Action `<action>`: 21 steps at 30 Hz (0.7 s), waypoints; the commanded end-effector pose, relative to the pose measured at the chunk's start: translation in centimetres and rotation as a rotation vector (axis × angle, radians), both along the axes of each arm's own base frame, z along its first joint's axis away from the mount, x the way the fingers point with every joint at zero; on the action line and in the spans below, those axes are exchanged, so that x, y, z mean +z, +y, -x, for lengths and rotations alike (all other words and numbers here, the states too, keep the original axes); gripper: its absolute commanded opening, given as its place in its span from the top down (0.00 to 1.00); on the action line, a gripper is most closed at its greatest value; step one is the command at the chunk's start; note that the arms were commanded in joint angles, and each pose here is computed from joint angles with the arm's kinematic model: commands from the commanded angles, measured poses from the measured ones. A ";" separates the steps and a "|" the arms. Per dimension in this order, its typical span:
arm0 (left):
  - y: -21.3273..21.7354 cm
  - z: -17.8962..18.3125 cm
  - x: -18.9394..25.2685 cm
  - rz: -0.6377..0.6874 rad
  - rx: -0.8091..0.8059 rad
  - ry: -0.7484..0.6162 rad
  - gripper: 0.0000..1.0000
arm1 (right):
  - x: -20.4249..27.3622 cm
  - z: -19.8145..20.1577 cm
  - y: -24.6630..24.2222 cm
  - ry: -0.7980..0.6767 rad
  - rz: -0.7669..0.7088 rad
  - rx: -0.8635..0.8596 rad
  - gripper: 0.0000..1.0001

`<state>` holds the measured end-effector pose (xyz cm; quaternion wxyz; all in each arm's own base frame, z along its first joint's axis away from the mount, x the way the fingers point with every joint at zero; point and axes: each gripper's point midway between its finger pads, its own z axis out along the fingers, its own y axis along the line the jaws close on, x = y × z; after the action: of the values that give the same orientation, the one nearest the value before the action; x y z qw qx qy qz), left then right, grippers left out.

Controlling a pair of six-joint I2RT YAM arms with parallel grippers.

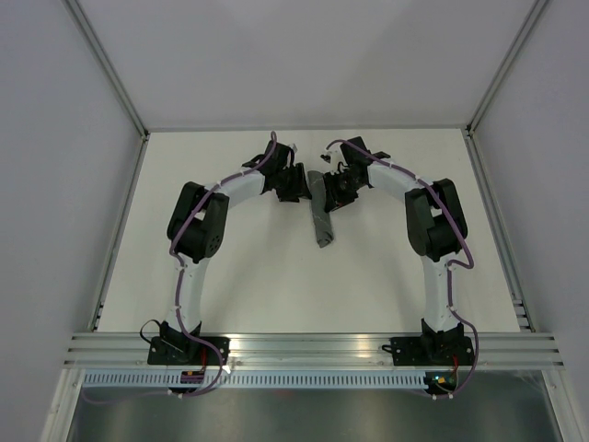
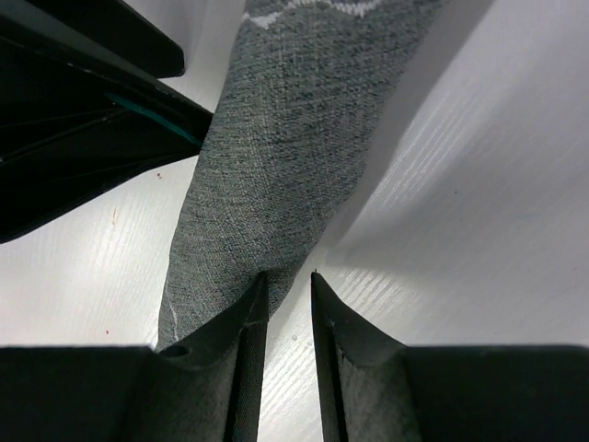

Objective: Fold the napkin, place the utensils inside, and roll it up
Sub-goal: Roll the napkin with the utensil

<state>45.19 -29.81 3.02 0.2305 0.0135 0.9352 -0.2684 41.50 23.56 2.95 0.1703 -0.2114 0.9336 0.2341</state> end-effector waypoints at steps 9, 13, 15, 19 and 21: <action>-1.1 -0.4 0.4 0.008 -0.026 0.000 0.48 | 2.3 0.7 0.4 0.000 -0.028 -0.011 0.69; -0.8 -0.3 0.5 0.001 -0.021 -0.006 0.48 | 2.5 0.5 0.4 -0.005 -0.027 -0.012 0.69; -0.4 -0.3 0.8 -0.014 -0.009 -0.018 0.48 | 2.8 0.4 0.4 -0.011 -0.027 -0.010 0.69; 0.0 -0.6 1.9 -0.025 0.002 -0.049 0.48 | 4.0 -0.2 0.4 -0.036 -0.041 -0.010 0.68; 0.1 -0.8 2.6 -0.027 0.007 -0.068 0.47 | 4.8 -0.7 0.4 -0.046 -0.052 -0.016 0.68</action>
<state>45.66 -30.09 2.99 0.2337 0.0138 0.9356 -0.2643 41.11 23.60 3.44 0.1651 -0.2114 0.9328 0.2407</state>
